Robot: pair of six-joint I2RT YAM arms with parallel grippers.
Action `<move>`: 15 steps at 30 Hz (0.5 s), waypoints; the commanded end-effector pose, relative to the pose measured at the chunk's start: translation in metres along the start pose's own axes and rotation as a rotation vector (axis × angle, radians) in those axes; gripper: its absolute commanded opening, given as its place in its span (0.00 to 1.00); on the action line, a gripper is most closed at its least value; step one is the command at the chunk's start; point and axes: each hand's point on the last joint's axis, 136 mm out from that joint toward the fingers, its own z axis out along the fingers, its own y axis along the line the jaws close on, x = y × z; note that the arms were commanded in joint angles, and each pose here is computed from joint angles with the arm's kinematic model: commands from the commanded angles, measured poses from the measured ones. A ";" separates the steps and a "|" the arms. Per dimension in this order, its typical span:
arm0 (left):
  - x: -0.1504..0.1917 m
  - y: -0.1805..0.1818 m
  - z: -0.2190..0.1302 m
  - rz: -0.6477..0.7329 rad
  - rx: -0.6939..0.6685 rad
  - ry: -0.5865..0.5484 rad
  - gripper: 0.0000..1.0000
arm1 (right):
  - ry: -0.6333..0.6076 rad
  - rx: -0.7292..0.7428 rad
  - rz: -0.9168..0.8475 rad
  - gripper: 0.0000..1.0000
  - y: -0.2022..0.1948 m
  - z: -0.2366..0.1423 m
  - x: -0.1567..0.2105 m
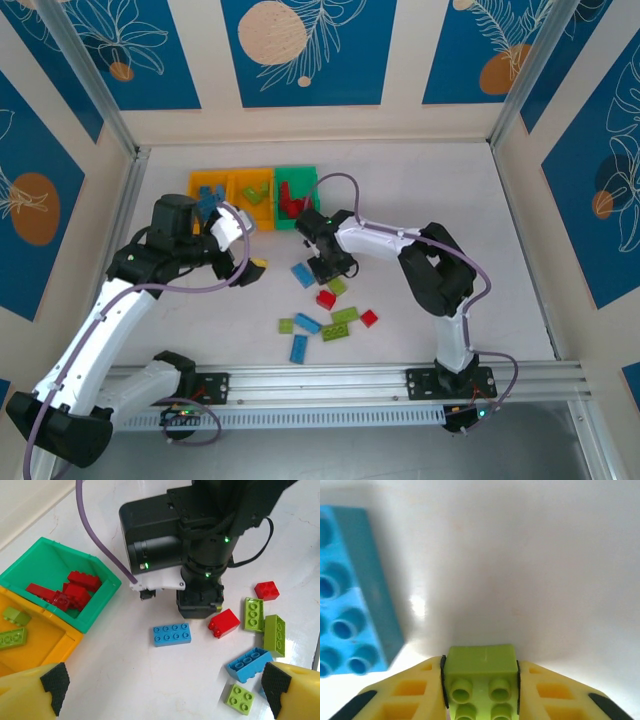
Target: Sort the legos into containers by color
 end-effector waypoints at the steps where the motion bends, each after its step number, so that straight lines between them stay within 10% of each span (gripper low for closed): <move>1: -0.007 -0.007 -0.001 0.034 0.031 -0.040 1.00 | -0.067 0.023 0.079 0.27 -0.018 -0.032 -0.015; 15: -0.032 0.040 -0.012 -0.222 -0.215 -0.139 1.00 | -0.716 -0.319 0.118 0.26 0.040 -0.176 -0.177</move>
